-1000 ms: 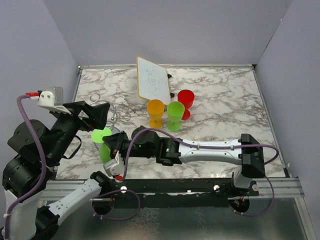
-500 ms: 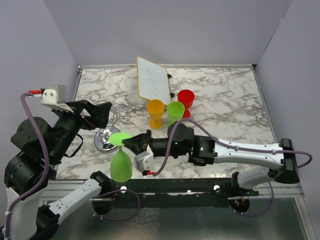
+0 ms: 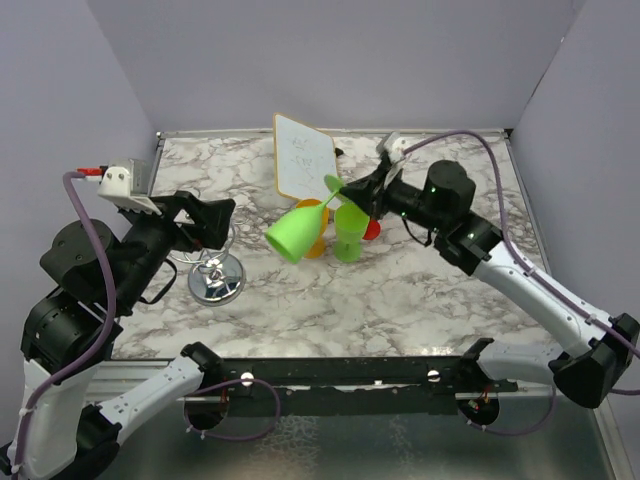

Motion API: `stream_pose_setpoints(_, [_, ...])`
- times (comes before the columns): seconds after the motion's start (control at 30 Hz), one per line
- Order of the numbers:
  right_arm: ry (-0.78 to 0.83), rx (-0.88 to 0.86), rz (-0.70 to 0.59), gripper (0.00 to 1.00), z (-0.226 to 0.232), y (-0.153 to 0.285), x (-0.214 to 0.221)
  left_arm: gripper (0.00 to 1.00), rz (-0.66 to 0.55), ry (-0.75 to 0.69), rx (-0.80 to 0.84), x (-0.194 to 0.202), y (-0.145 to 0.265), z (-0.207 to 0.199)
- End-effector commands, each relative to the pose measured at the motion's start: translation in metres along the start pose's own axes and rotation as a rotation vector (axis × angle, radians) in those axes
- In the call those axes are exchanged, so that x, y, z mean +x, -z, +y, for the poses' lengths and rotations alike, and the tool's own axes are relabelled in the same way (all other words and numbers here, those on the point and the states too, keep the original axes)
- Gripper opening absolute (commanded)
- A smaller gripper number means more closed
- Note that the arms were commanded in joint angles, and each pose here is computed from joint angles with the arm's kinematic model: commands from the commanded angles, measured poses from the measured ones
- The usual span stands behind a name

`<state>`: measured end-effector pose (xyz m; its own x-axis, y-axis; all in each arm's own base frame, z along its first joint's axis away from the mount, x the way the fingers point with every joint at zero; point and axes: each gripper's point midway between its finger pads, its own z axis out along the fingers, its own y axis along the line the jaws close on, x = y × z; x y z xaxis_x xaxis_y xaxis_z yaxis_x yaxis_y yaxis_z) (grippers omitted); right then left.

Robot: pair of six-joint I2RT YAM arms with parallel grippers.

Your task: Take the wine glass off the wine glass rack

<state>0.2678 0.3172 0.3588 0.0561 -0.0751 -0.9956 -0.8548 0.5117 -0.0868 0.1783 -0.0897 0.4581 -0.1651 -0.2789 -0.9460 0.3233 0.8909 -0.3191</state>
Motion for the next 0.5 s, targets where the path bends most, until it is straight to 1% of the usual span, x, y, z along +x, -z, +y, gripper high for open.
stream_pose_setpoints(0.0, [-0.476,-0.015,-0.031,0.01,-0.031,0.025,-0.011,0.99,-0.001,0.045,0.083,-0.002,-0.004,-0.018])
stream_pose_setpoints(0.1, [-0.723,-0.007,-0.074,0.01,-0.053,0.044,-0.014,0.99,0.025,0.067,0.159,0.003,-0.006,-0.034])
stream_pose_setpoints(0.17, [-0.811,-0.01,-0.09,0.01,-0.057,0.048,-0.013,0.99,0.054,0.084,0.242,0.008,-0.01,-0.05])
stream_pose_setpoints(0.33, [-0.9,-0.067,-0.104,0.01,-0.047,0.049,-0.007,0.99,0.17,0.141,0.441,0.025,-0.024,-0.093])
stream_pose_setpoints(0.4, [-0.918,-0.099,-0.112,0.01,-0.041,0.052,-0.006,0.98,0.205,0.179,0.479,0.031,-0.03,-0.103])
stream_pose_setpoints(0.47, [-0.929,-0.113,-0.122,0.01,-0.037,0.054,-0.005,0.96,0.25,0.212,0.499,0.042,-0.039,-0.109])
